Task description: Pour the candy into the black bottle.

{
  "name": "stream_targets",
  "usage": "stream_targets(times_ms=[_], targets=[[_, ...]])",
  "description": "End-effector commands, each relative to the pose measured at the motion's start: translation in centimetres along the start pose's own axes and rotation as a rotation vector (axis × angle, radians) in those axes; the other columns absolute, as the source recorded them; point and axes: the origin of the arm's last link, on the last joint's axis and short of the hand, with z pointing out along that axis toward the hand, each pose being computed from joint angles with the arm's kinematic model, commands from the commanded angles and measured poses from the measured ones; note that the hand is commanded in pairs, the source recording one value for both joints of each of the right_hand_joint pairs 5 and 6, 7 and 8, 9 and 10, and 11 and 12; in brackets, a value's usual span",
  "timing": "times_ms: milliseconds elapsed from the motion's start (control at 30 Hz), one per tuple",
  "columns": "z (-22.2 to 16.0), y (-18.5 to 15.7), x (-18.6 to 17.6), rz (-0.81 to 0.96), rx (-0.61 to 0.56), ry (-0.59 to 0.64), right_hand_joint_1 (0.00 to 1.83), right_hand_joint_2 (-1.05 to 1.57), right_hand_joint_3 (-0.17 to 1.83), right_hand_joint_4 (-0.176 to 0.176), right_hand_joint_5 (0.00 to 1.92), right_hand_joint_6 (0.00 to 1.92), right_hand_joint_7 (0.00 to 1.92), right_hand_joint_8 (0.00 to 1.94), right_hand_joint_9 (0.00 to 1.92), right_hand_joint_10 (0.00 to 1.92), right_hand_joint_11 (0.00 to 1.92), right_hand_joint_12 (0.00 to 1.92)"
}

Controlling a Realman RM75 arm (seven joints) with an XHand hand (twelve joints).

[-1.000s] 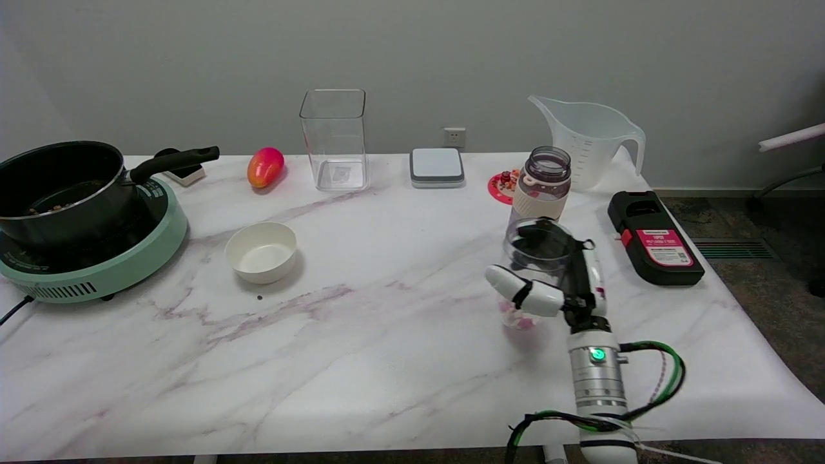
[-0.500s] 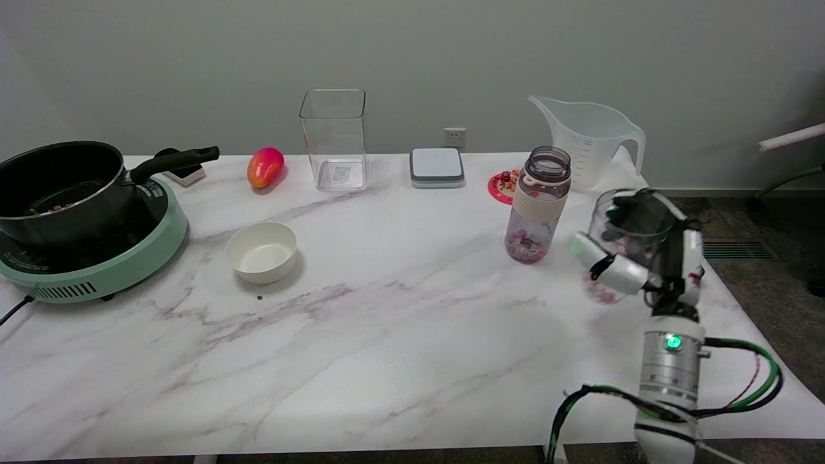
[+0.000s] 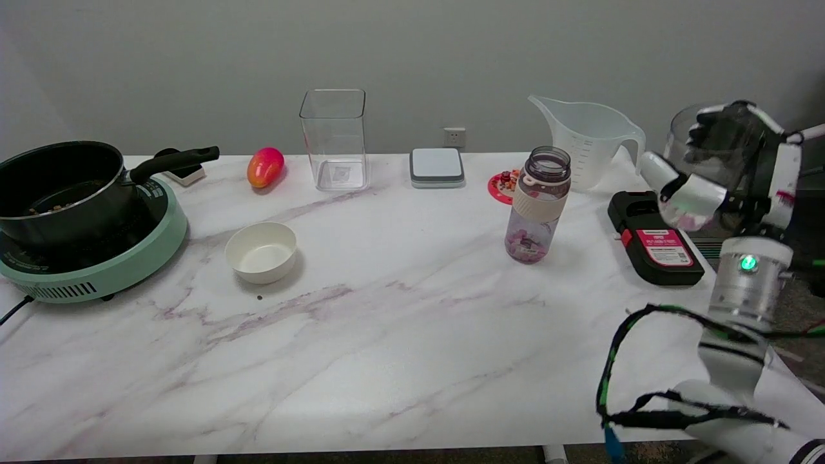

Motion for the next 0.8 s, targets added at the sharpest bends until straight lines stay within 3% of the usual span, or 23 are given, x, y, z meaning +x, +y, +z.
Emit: stream_targets(times_ms=[33,200,500,700,800], targets=[[14.1,-3.0,3.8,-0.327,0.138,-0.141,1.50,0.64,1.08,0.000,1.21,1.21,1.39,1.39,1.35,1.35,1.11,1.11],[16.0,-2.6,2.7,-0.387,0.126,-0.217,1.52,0.42,1.25,0.000,1.15,1.15,1.34,1.34,1.30,1.30,1.06,1.06],[16.4,-2.0,0.5,-0.668,0.213,-0.401,1.52,0.36,1.29,0.000,1.14,1.14,1.32,1.32,1.27,1.27,1.05,1.05],[16.4,-1.7,-0.2,-0.764,0.270,-0.469,1.52,0.40,1.22,0.000,1.19,1.19,1.35,1.35,1.29,1.29,1.07,1.07],[16.0,-1.2,-0.6,-0.809,0.289,-0.500,1.49,0.57,1.07,0.000,1.26,1.26,1.40,1.40,1.33,1.33,1.14,1.14]])
